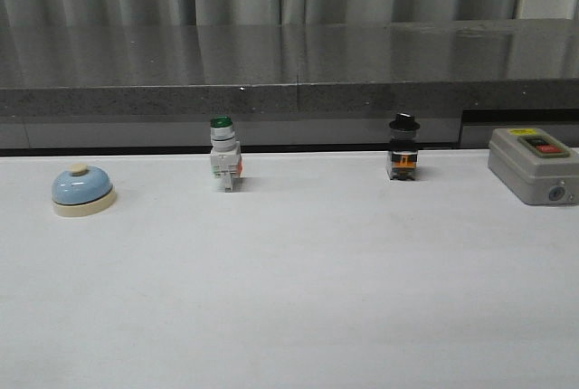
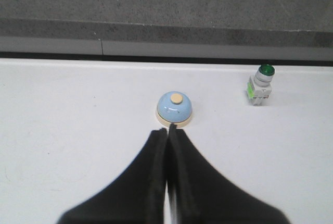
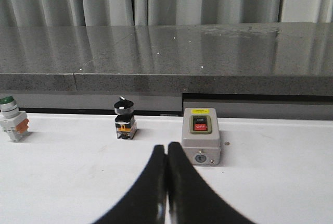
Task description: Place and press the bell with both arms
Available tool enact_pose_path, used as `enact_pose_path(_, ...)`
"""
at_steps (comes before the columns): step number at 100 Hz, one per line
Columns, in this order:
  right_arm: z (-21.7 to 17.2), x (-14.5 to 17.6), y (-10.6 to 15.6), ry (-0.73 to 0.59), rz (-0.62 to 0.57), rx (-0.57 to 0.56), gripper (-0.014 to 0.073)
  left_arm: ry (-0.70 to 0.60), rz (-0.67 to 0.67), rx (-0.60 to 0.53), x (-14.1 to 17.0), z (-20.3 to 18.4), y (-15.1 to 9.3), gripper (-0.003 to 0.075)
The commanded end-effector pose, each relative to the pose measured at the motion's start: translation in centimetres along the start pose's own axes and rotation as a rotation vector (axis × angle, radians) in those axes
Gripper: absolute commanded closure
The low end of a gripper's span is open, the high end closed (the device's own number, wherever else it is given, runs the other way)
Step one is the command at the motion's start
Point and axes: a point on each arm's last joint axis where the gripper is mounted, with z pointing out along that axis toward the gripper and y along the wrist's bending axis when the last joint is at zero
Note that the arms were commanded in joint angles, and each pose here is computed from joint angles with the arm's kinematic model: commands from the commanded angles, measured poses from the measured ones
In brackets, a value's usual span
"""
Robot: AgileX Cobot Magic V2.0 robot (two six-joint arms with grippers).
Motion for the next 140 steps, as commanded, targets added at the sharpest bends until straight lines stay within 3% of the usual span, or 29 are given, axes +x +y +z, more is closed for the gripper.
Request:
enact_pose_path(1, -0.2, -1.3, 0.1, -0.114, -0.018, 0.000, 0.0655, -0.037, -0.041, 0.013, -2.5, 0.8, -0.3, 0.0741)
enact_pose_path(31, -0.2, -1.3, 0.1, -0.114, -0.018, 0.000, 0.0655, 0.045, -0.049, -0.001, -3.3, 3.9, -0.1, 0.0741)
enact_pose_path(61, -0.2, -1.3, 0.1, -0.114, -0.018, 0.000, 0.0655, 0.071, -0.044, -0.004, -3.1, 4.5, -0.1, 0.0727)
enact_pose_path(73, -0.2, -1.3, 0.1, -0.114, -0.018, 0.000, 0.0655, 0.071, -0.044, -0.004, -3.1, 4.5, -0.1, 0.0596)
enact_pose_path(80, -0.2, -1.3, 0.1, -0.114, -0.018, 0.000, 0.0655, 0.072, -0.044, -0.004, -3.1, 4.5, -0.1, 0.0448)
enact_pose_path(92, -0.2, -1.3, 0.1, -0.114, -0.018, 0.000, 0.0655, 0.069, -0.044, -0.004, -3.1, 4.5, -0.1, 0.0127)
enact_pose_path(99, -0.2, -1.3, 0.1, -0.114, -0.018, 0.000, 0.0655, 0.064, -0.044, -0.004, -3.2, 4.5, -0.1, 0.0017)
enact_pose_path(118, -0.2, -1.3, 0.1, -0.114, -0.018, 0.000, 0.0655, 0.061, -0.044, -0.004, -3.2, 4.5, -0.1, 0.0068)
enact_pose_path(140, -0.2, -1.3, 0.1, -0.114, -0.018, 0.000, 0.0655, 0.085, -0.013, 0.020, -4.5, 5.8, -0.7, 0.0069)
